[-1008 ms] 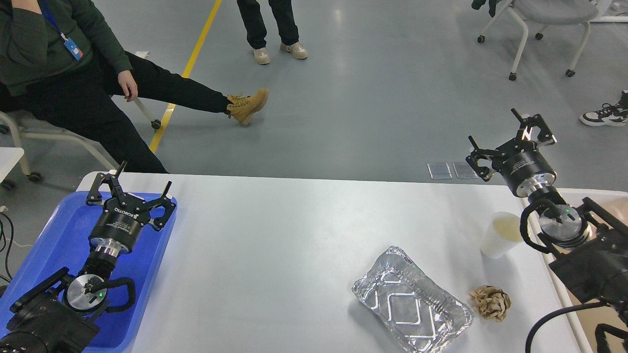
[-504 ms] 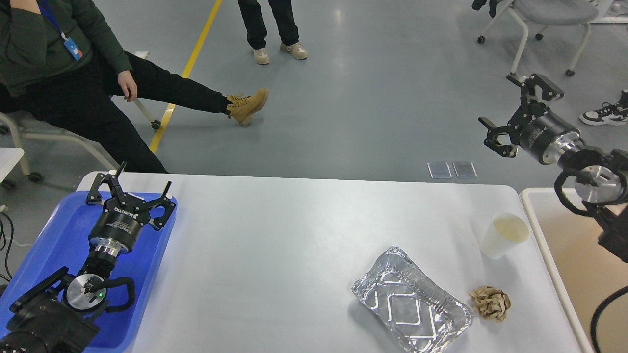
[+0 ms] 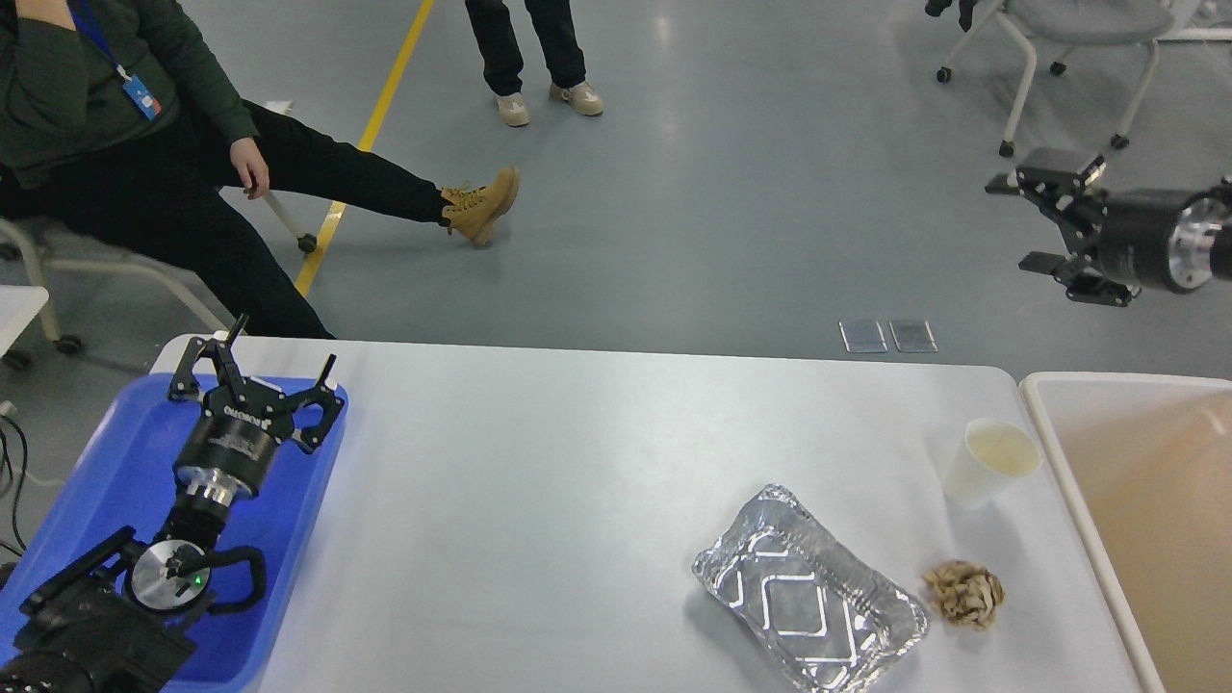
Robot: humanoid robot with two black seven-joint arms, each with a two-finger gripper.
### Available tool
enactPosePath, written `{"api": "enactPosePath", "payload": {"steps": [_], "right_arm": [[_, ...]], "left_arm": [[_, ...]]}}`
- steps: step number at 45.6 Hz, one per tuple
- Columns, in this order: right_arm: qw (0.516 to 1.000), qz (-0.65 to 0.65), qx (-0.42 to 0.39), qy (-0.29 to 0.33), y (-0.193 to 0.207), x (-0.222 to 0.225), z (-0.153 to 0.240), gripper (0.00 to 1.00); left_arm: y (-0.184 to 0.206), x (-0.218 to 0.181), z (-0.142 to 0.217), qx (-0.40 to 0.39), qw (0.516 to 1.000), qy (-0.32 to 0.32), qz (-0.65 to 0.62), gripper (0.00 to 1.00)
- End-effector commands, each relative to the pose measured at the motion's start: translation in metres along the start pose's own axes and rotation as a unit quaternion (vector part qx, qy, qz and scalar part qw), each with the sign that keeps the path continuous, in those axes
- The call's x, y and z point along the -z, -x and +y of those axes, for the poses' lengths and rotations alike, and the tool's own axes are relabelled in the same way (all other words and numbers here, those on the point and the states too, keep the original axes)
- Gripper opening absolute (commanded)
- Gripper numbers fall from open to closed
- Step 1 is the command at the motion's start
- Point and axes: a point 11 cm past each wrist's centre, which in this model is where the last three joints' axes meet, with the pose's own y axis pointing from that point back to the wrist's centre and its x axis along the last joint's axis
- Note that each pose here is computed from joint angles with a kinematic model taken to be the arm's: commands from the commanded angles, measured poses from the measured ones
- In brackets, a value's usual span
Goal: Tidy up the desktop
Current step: 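Raise the right gripper up and away from the clear plastic cup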
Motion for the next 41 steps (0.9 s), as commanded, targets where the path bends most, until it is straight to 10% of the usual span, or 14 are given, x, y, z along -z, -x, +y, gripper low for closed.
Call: {"api": "enactPosePath", "payload": {"steps": [1, 41], "right_arm": [[0.981, 0.162, 0.055, 0.096, -0.001, -0.004, 0.039, 1.0], [0.796, 0.475, 0.315, 0.203, 0.061, 0.076, 0.092, 1.0]], "left_arm": [[0.0, 0.0, 0.0, 0.0, 1.0, 0.0, 0.0, 0.99], [0.0, 0.0, 0.0, 0.0, 1.0, -0.001, 0.0, 0.99]]}}
